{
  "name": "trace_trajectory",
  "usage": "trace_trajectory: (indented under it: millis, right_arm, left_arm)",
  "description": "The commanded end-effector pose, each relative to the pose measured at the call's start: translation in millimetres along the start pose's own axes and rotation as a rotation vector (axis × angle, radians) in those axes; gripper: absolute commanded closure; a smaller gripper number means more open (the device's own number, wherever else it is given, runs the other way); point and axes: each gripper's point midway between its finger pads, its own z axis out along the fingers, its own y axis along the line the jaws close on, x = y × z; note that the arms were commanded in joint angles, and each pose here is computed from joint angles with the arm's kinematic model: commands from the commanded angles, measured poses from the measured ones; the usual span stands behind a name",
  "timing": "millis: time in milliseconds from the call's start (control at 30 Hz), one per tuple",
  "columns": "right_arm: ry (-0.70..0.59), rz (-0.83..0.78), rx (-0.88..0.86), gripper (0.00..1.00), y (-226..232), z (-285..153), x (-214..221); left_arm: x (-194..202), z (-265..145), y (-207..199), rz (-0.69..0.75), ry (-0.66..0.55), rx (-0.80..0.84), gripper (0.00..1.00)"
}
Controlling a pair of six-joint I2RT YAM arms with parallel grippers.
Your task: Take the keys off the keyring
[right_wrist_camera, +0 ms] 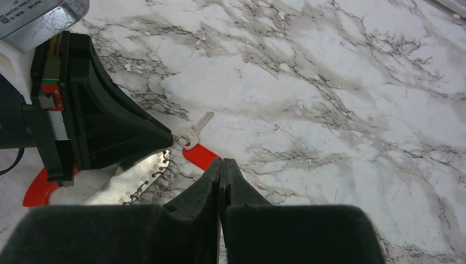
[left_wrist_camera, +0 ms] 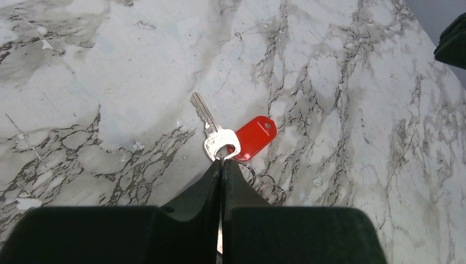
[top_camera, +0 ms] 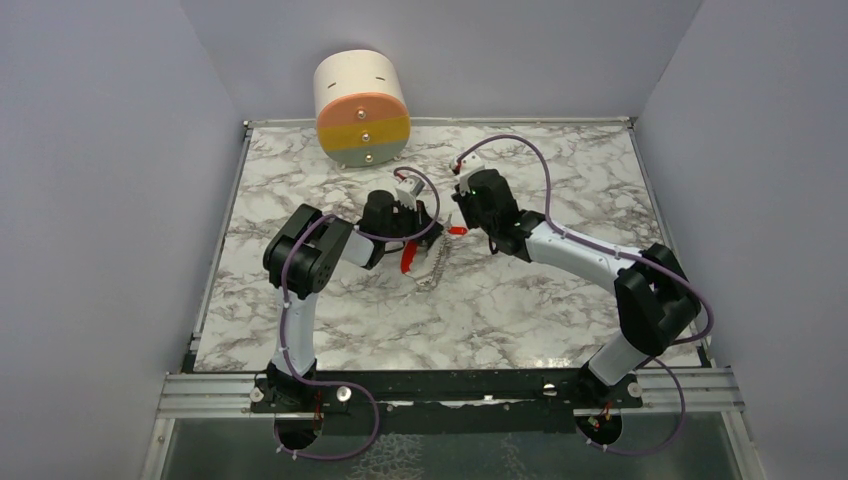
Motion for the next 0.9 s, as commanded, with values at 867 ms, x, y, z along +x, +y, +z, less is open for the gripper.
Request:
trace_trajectory:
  millis: [867]
  right_arm:
    - [-0.175, 0.126, -0.135, 0.94, 12, -54, -32]
  left_arm:
    - [-93, -98, -120, 0.437, -0.121, 0.211, 1.0]
